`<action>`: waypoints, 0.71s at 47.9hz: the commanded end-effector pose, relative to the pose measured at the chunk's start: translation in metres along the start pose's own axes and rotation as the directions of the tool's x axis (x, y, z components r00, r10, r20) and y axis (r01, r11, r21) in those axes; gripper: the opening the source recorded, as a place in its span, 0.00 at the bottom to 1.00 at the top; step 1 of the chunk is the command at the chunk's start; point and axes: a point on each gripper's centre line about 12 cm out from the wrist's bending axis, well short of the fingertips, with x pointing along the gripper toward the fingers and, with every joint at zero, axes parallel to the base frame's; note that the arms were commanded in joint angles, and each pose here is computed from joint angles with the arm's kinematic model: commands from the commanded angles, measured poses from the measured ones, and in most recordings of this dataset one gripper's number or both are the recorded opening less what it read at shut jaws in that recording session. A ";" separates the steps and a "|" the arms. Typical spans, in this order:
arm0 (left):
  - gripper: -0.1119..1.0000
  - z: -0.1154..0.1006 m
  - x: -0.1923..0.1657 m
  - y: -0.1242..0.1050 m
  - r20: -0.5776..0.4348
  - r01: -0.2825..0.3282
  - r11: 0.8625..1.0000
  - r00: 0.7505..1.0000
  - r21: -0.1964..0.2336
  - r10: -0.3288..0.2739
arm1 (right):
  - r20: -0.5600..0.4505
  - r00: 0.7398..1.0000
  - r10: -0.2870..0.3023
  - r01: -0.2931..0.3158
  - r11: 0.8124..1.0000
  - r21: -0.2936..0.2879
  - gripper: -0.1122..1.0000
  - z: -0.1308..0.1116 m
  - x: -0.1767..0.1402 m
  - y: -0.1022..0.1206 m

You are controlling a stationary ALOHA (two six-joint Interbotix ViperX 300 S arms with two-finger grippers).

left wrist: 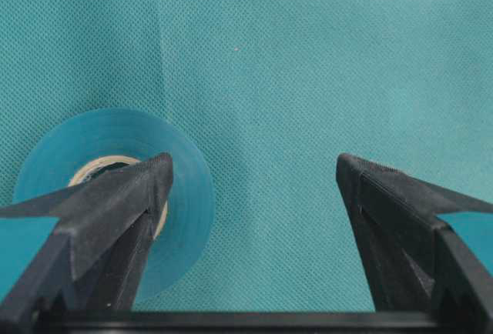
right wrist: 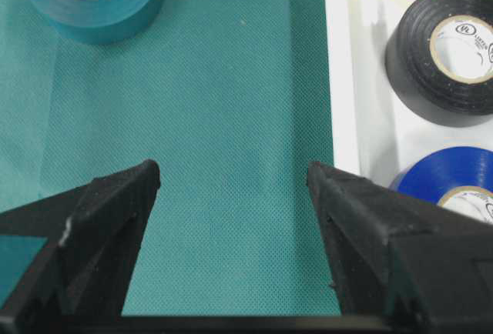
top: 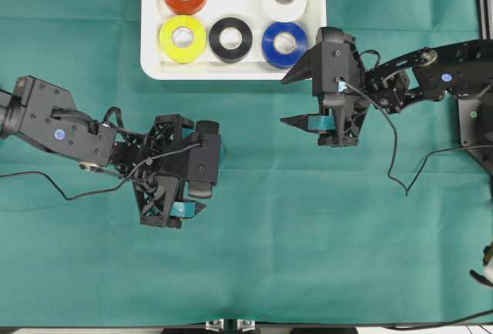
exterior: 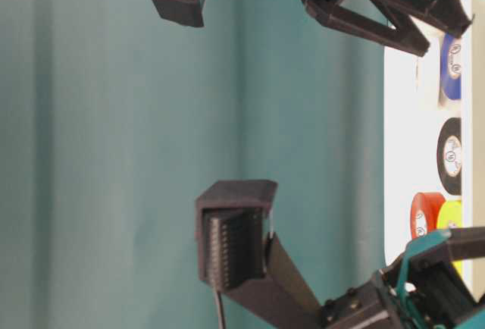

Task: Put the tape alternately from left to right into the white case.
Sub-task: 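Move the left gripper down onto the teal roll, then grip the teal roll through its hole with the left gripper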

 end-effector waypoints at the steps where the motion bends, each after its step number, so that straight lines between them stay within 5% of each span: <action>1: 0.48 0.009 -0.003 -0.003 0.022 0.006 1.000 1.000 -0.004 -0.006 | 0.030 1.000 0.010 -0.010 1.000 -0.007 0.84 0.008 -0.004 0.002; 22: 0.48 -0.005 0.013 0.004 -0.126 -0.026 1.000 0.992 -0.018 0.023 | 0.031 0.999 0.014 -0.014 1.000 -0.006 0.84 0.008 -0.004 0.003; 34: 0.48 0.003 -0.003 0.009 -0.110 -0.032 0.999 0.994 -0.023 0.030 | 0.037 0.999 0.028 -0.028 1.000 -0.008 0.84 0.009 -0.004 0.005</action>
